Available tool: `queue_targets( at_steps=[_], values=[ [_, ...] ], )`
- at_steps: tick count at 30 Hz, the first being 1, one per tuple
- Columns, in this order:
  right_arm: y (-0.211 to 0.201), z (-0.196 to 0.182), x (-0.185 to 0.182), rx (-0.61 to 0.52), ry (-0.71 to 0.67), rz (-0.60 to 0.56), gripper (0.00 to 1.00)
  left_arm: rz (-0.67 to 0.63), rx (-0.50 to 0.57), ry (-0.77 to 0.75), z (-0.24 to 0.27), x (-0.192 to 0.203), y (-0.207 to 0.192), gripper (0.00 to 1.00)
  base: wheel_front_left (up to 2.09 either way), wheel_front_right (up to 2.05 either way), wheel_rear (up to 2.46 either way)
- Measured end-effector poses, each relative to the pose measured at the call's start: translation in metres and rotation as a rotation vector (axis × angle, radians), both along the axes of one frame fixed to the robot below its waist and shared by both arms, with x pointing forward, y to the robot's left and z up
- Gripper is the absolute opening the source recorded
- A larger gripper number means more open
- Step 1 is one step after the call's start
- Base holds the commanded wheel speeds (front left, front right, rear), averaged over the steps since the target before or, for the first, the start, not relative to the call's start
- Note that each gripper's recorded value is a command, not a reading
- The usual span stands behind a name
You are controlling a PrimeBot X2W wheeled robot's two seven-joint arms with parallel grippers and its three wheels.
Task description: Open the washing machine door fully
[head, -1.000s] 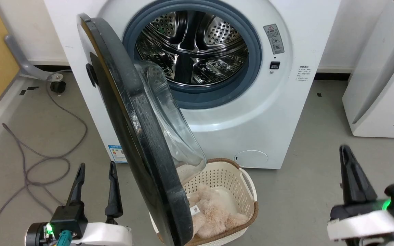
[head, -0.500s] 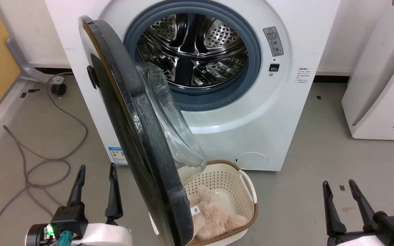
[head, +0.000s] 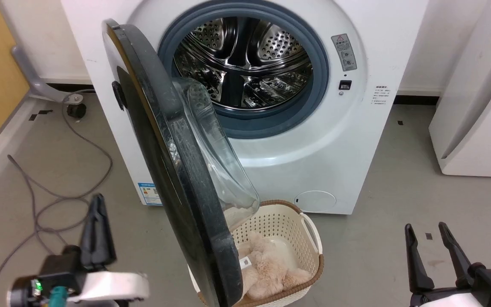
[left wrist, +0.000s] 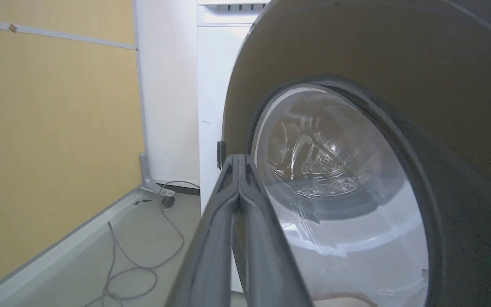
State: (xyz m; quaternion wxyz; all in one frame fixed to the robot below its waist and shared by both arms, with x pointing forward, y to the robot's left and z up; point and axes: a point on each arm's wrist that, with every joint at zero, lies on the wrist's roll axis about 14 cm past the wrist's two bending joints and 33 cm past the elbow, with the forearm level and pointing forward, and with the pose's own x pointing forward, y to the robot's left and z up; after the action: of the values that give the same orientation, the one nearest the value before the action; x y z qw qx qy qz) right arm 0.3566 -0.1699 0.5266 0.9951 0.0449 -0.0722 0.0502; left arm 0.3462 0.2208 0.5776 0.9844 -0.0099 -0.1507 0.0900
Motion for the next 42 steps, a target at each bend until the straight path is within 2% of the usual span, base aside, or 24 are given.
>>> queue_targets(
  at_steps=[8,17,29,37,42],
  values=[
    [0.002,0.005,0.001,0.004,-0.015,0.006,1.00,-0.018,0.065,-0.267,0.086,-0.010,-0.009,0.00,0.00,0.00,0.00],
    [0.000,0.009,-0.001,0.015,-0.029,-0.001,1.00,-0.190,0.083,-0.444,0.137,-0.027,-0.061,0.00,0.00,0.00,0.00],
    [-0.004,0.012,-0.003,0.026,-0.036,-0.011,1.00,-0.489,0.078,-0.500,0.149,-0.041,-0.143,0.00,0.00,0.00,0.00],
    [-0.003,0.012,-0.002,0.031,-0.036,-0.009,1.00,-0.683,0.083,-0.451,0.131,-0.054,-0.195,0.00,0.00,0.00,0.00],
    [-0.002,0.011,-0.001,0.032,-0.035,-0.006,1.00,-0.750,0.089,-0.412,0.118,-0.060,-0.215,0.00,0.00,0.00,0.00]
  ],
)
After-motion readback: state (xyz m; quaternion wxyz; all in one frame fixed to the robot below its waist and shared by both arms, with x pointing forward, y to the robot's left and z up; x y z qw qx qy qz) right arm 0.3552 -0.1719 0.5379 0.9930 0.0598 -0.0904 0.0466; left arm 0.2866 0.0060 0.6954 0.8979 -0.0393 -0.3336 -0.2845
